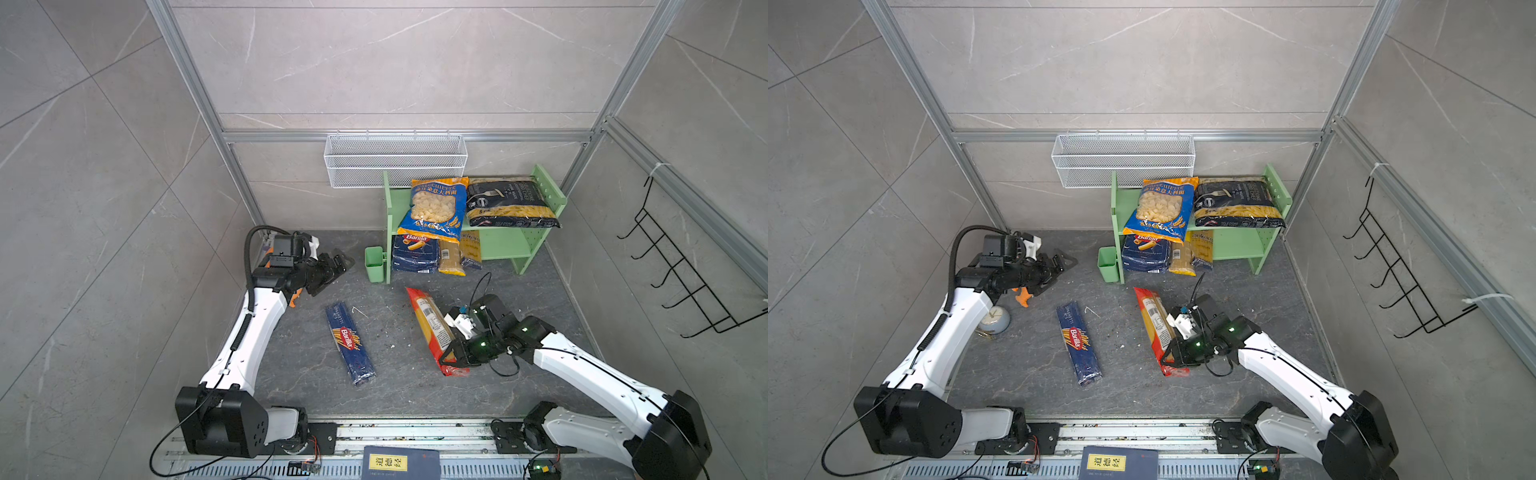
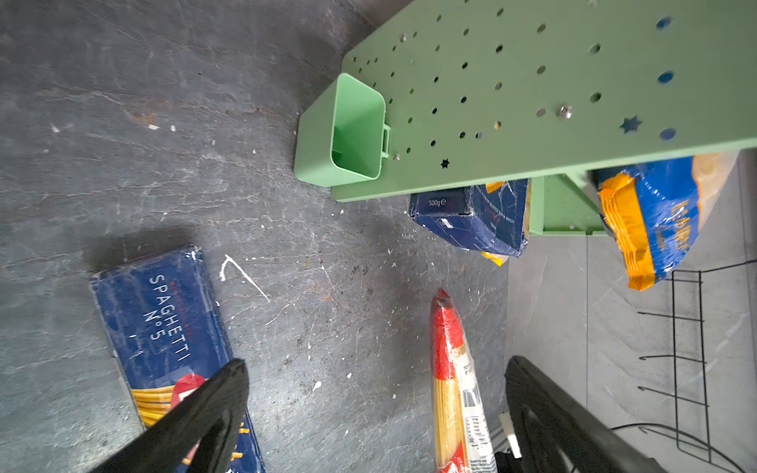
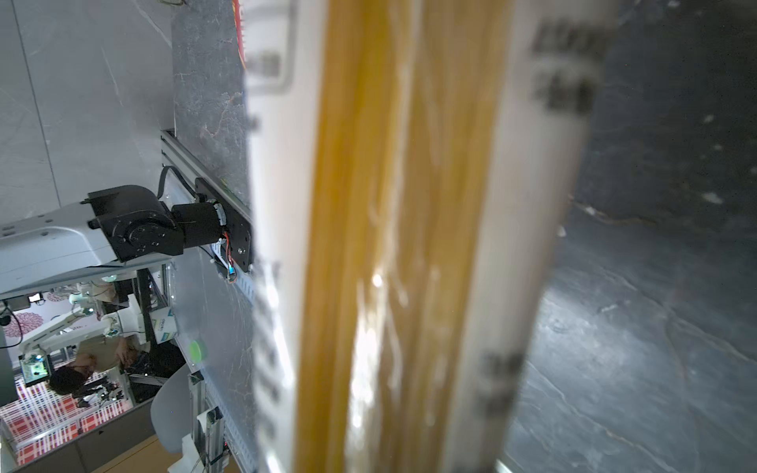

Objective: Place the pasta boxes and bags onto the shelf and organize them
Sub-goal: 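Grasp the red-and-yellow spaghetti packet with the right gripper and lift it upright, then carry the packet to the lower shelf while the left gripper reaches to the shelf edge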

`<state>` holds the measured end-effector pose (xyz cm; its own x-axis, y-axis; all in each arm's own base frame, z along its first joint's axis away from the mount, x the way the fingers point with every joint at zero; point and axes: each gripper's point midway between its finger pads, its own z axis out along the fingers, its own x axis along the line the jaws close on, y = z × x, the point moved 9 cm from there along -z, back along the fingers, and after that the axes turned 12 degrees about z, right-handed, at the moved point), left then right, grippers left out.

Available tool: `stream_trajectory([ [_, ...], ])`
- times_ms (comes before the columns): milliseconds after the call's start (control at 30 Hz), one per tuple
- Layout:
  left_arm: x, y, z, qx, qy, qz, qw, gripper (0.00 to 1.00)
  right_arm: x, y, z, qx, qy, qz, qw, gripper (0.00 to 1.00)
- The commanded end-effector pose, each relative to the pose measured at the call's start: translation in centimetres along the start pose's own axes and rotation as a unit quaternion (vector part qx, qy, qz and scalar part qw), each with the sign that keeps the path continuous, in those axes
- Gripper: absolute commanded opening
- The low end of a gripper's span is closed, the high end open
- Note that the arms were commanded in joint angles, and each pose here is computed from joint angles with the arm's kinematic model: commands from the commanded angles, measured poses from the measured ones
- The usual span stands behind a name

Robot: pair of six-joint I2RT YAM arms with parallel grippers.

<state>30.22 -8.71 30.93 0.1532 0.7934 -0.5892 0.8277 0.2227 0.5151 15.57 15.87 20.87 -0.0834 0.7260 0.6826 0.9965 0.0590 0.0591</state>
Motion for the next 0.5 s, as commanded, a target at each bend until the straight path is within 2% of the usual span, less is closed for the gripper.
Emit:
stream_trajectory([
  [0,-2.3,0.6,0.9,-0.007,-0.018,0.053,0.998,1.0,1.0,-0.3,-2.7,-0.031,0.042,-0.037,0.998,0.11],
  [233,-4.9,-0.3,3.8,0.019,-0.066,0.084,0.994,1.0,0.2,-0.6,-6.0,-0.078,0.013,-0.018,0.997,0.1],
  [467,-7.7,-0.8,7.3,0.04,-0.112,0.103,0.988,1.0,-0.7,1.1,-8.4,-0.14,0.002,0.009,0.99,0.1],
])
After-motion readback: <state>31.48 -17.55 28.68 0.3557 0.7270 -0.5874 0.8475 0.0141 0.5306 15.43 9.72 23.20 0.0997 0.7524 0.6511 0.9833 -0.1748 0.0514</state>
